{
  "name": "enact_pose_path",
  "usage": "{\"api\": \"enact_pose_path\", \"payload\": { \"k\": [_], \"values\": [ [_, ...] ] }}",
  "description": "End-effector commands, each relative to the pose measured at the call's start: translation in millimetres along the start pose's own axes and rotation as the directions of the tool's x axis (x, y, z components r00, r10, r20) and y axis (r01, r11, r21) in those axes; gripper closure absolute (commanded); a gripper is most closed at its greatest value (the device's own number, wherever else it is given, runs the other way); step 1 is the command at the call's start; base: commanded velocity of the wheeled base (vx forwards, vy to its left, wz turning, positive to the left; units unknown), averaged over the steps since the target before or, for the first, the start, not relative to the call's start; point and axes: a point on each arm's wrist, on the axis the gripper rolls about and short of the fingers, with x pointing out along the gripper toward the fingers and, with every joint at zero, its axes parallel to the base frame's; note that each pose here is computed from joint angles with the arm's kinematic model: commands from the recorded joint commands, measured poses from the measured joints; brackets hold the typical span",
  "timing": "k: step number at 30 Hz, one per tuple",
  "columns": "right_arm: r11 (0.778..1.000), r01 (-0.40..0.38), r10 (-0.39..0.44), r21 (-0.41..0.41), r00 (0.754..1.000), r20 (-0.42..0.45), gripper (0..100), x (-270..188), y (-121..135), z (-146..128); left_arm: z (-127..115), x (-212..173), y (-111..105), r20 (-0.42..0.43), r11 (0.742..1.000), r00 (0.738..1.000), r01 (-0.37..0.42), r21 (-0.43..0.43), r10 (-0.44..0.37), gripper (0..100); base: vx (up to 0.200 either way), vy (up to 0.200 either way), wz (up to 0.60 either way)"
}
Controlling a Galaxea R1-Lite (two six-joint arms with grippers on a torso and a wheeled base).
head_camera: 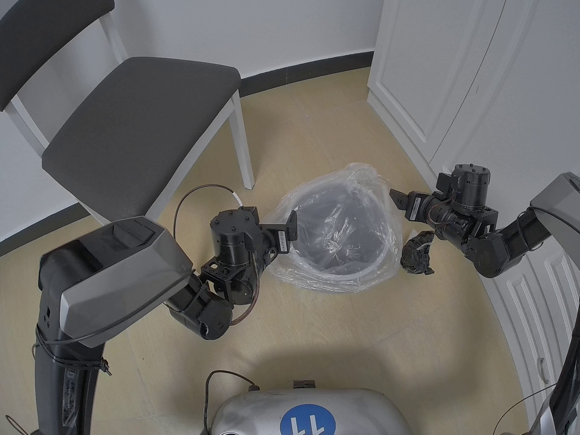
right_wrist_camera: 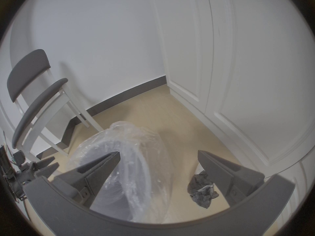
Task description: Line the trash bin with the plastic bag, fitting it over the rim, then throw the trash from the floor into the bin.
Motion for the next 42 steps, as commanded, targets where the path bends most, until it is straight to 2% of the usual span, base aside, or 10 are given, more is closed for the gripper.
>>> {"api": "enact_pose_path", "payload": {
  "k": [1,7,16,21,24,25,27,42],
  "values": [
    [1.000,-0.001,0.001,-0.004,1.000,-0.027,0,8,2,-12,-2,3,-1,-0.012,1.000,1.000,-0.002,0.004,0.002,0,0.000,0.000,0.00],
    [1.000,0.012,-0.012,-0.006,0.999,-0.052,0,25,-1,-29,-3,6,4,-0.026,1.000,0.999,-0.022,0.009,0.023,0,0.000,0.000,0.00],
    [1.000,0.010,-0.010,-0.002,0.999,-0.039,0,29,-1,-30,-11,20,21,-0.069,0.997,0.995,-0.070,0.023,0.072,0,0.000,0.000,0.00],
    [1.000,0.015,-0.015,0.013,0.999,-0.047,0,42,1,-41,-19,27,29,-0.082,0.995,0.992,-0.093,0.027,0.095,0,0.000,0.000,0.00],
    [1.000,0.024,-0.023,0.018,0.998,-0.051,0,48,-1,-46,-20,32,32,-0.081,0.992,0.989,-0.122,0.031,0.124,0,0.000,0.000,0.00],
    [0.999,0.033,-0.032,0.018,0.998,-0.055,0,51,-5,-50,-21,38,34,-0.071,0.985,0.983,-0.167,0.033,0.169,0,0.000,0.000,0.00],
    [0.999,0.045,-0.044,0.019,0.997,-0.055,0,54,-10,-52,-20,44,35,-0.054,0.980,0.978,-0.199,0.029,0.200,0,0.000,0.000,0.00],
    [0.994,0.109,-0.109,0.009,0.993,-0.051,0,61,-41,-48,-12,43,32,-0.025,0.980,0.980,-0.199,-0.016,0.199,0,0.000,0.000,0.00]
  ]
}}
